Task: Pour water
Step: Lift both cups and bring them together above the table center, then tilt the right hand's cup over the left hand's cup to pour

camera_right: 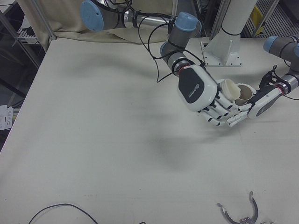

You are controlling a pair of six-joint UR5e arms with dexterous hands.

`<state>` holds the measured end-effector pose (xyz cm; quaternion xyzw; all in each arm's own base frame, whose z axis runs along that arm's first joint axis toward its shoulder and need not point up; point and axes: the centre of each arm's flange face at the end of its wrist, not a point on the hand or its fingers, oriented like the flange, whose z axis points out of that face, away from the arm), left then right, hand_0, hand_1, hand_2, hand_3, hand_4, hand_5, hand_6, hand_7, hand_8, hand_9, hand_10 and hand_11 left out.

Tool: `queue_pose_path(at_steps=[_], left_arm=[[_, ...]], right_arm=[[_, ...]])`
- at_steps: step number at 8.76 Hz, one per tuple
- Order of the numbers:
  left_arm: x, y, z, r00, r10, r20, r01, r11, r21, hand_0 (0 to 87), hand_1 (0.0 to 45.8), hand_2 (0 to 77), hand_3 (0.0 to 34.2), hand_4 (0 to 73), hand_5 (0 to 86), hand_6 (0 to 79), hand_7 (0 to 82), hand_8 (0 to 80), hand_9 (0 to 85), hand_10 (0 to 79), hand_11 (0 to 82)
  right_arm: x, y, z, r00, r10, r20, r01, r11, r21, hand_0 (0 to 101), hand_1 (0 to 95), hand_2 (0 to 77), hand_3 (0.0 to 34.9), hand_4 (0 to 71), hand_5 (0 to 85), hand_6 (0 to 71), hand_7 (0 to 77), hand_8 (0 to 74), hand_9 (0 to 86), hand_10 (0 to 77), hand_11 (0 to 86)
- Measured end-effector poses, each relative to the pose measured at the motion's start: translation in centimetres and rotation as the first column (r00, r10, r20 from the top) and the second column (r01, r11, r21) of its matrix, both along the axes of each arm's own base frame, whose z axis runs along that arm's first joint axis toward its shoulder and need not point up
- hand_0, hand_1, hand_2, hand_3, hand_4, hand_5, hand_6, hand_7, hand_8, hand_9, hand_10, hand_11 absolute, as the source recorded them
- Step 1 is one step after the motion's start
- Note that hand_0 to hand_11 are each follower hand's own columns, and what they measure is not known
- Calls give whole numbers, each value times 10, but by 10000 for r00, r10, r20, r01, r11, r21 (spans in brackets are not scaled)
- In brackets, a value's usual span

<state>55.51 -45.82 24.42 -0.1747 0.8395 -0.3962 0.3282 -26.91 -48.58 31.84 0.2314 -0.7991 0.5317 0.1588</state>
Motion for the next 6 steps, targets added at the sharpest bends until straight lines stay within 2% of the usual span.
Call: queue_pose_path(at_steps=[1, 2, 3, 4, 5, 6], left_arm=[[0, 0, -1, 10000, 1, 12, -1, 10000, 7, 443, 175, 316, 11, 295, 545, 33, 104, 16, 44, 44, 93], [0, 0, -1, 10000, 2, 15, -2, 10000, 11, 443, 175, 316, 11, 295, 545, 33, 104, 16, 44, 44, 93], [0, 1, -1, 10000, 3, 15, -3, 10000, 18, 444, 175, 316, 1, 295, 545, 33, 93, 16, 44, 44, 93], [0, 0, 0, 10000, -11, 23, 11, 10000, 19, 444, 175, 316, 0, 295, 545, 33, 93, 16, 44, 44, 93], [-1, -1, 0, 10000, -40, 32, 40, 10000, 18, 444, 175, 316, 0, 295, 545, 33, 93, 16, 44, 44, 93], [-1, -2, 2, 10000, -56, 42, 56, 10000, 20, 444, 175, 316, 0, 295, 545, 33, 93, 16, 44, 44, 93]], right_arm=[[7, 10, -38, 9962, 275, -828, -208, 9966, 802, 473, 54, 355, 0, 191, 616, 529, 654, 513, 660, 273, 404], [10, 18, -62, 9886, 508, -1418, -311, 9900, 1379, 482, 54, 355, 0, 191, 616, 535, 654, 513, 660, 284, 420], [6, 23, -80, 9766, 598, -2065, -230, 9841, 1761, 487, 54, 355, 0, 191, 616, 545, 649, 513, 665, 295, 442], [-3, 28, -91, 9615, 522, -2698, -10, 9825, 1864, 490, 54, 355, 0, 191, 616, 545, 649, 513, 665, 295, 425], [-18, 31, -97, 9386, 290, -3439, 336, 9841, 1745, 495, 54, 355, 0, 191, 627, 545, 649, 496, 676, 284, 420], [-34, 34, -97, 9191, -49, -3941, 752, 9837, 1631, 495, 54, 355, 0, 191, 627, 545, 649, 496, 676, 284, 420]])
